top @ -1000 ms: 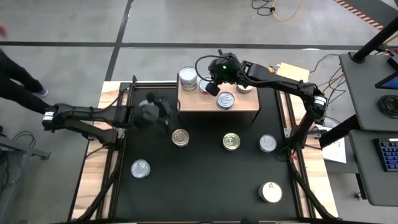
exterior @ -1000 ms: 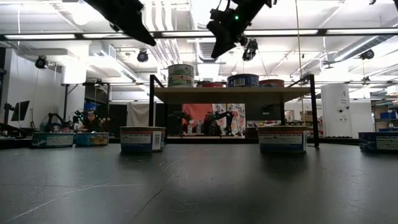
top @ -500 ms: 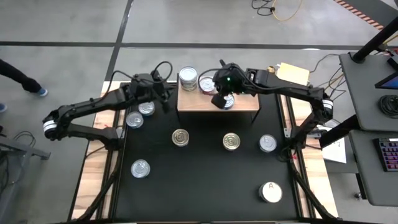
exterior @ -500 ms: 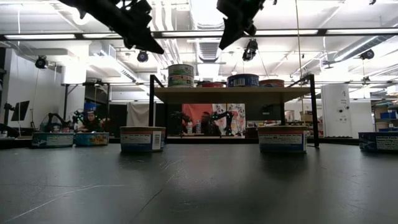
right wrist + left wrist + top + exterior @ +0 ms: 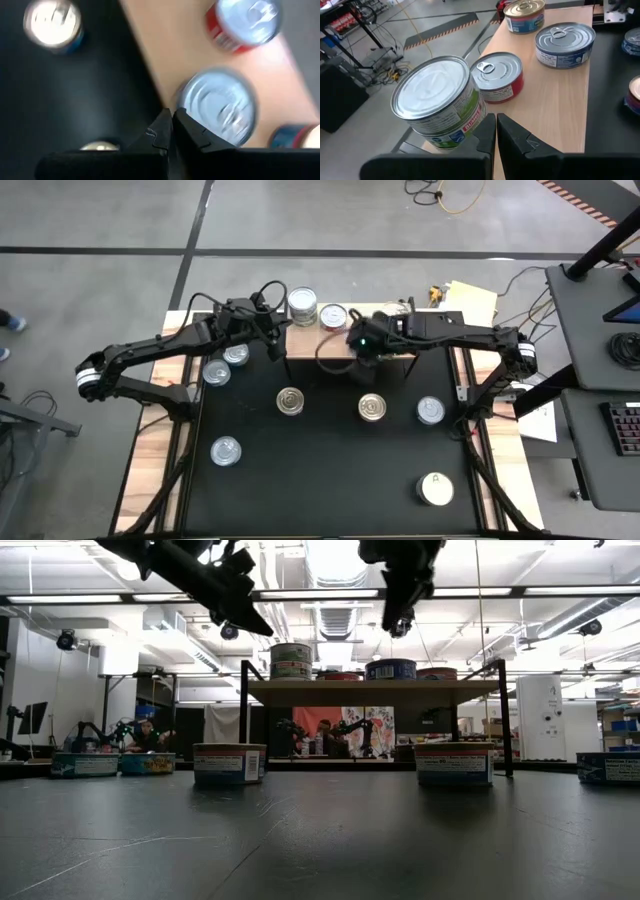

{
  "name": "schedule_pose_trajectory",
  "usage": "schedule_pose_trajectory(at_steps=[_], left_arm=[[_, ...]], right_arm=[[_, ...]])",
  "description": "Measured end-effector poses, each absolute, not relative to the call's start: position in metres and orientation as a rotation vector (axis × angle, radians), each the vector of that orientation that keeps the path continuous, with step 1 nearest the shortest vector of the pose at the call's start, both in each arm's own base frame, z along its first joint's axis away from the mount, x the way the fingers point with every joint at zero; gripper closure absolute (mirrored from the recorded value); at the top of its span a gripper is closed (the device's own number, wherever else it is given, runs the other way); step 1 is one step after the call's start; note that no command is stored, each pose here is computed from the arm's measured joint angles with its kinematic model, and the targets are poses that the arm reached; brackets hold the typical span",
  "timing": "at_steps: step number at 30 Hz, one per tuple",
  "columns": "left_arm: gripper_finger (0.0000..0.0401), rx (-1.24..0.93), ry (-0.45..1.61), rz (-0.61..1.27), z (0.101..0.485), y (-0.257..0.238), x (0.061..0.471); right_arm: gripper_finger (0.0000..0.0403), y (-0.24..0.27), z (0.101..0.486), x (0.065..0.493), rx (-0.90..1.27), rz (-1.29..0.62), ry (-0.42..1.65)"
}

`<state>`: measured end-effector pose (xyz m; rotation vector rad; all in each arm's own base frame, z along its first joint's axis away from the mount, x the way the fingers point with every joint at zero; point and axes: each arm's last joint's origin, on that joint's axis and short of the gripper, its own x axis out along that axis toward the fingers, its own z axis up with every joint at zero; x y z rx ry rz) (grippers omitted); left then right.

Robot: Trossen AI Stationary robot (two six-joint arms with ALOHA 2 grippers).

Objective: Stack canned seafood by type on shelf
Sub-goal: Put the green tuna can on the shelf

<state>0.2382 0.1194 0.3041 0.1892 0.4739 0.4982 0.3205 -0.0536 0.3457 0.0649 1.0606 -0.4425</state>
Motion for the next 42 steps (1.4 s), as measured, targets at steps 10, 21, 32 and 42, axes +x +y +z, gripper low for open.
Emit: schedule_pose_trajectory(at_steps=[10,21,32,42], left_arm=[[0.0401,0.117,0.457,0.461,0.312,0.100,0.232],[0.0401,0.110,0.455,0.307,0.319,0.037,0.231],[0.0401,0.048,0.598,0.282,0.305,-0.011,0.222],[0.0401,-0.088,0.744,0.255,0.287,-0.035,0.212]], right_arm=[[0.0394,0.002,0.345,0.301,0.104,-0.375,1.094],[0.0394,0.043,0.315,0.275,0.110,-0.315,1.142],[0.0394,0.060,0.282,0.242,0.240,-0.329,1.151],[0.0394,0.063,0.256,0.234,0.241,-0.323,1.154]])
